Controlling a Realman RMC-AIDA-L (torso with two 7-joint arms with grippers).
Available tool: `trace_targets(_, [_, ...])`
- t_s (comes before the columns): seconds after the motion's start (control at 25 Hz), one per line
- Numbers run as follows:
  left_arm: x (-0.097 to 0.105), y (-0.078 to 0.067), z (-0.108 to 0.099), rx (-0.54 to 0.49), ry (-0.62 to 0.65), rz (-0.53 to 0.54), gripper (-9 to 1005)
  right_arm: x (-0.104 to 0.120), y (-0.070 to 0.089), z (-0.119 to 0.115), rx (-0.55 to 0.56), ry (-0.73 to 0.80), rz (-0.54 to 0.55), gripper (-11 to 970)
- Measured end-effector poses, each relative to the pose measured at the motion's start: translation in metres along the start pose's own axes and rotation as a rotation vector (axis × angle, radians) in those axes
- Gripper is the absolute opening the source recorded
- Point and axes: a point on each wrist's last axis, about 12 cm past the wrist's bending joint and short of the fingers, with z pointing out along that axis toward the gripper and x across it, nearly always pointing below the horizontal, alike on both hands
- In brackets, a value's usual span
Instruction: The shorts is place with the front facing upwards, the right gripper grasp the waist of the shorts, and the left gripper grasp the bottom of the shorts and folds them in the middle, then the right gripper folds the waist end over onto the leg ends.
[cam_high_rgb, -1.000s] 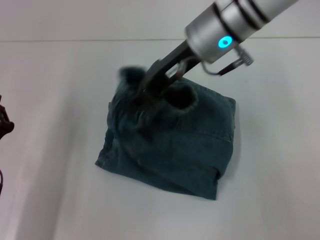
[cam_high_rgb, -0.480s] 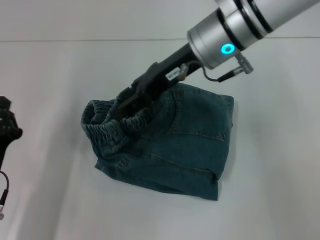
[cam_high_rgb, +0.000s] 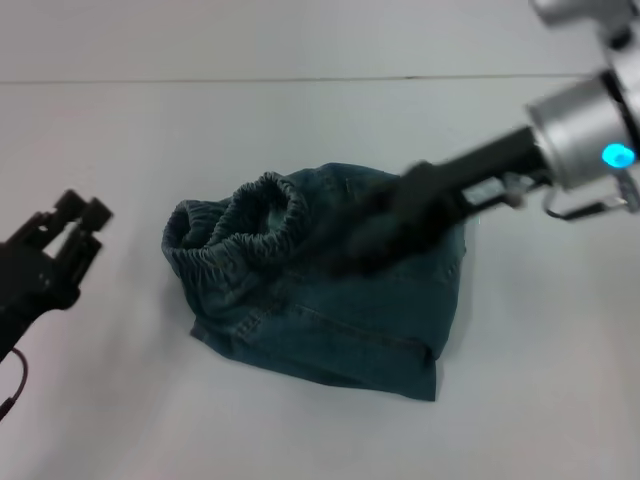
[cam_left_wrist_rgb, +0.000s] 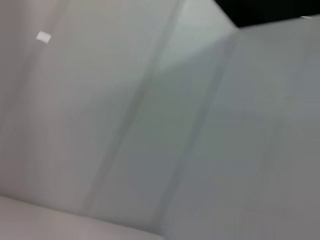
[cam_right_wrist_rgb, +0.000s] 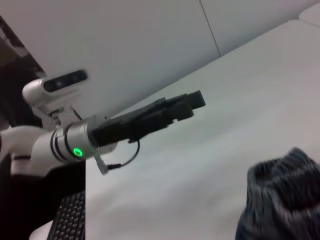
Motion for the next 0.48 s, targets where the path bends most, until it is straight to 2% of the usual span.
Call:
trace_targets(0.12, [-0.011,-0.003,0.009,0.15,0.073,-0.027,328,0.028,0.003,-0.02,-0.003,-0.052,0.017,950])
trace_targets(0.36, [-0.018,-0.01,0.056,0.401,0.322,-0.1,455,0.084,0.004,-0.053,0.052,-0.159,0.085,948])
trace_targets(0.48, [-0.016,-0.017,0.081,0.485,0.432,-0.121,594,0.108,0.005,-0.069,0.098,-0.192,0.123,948])
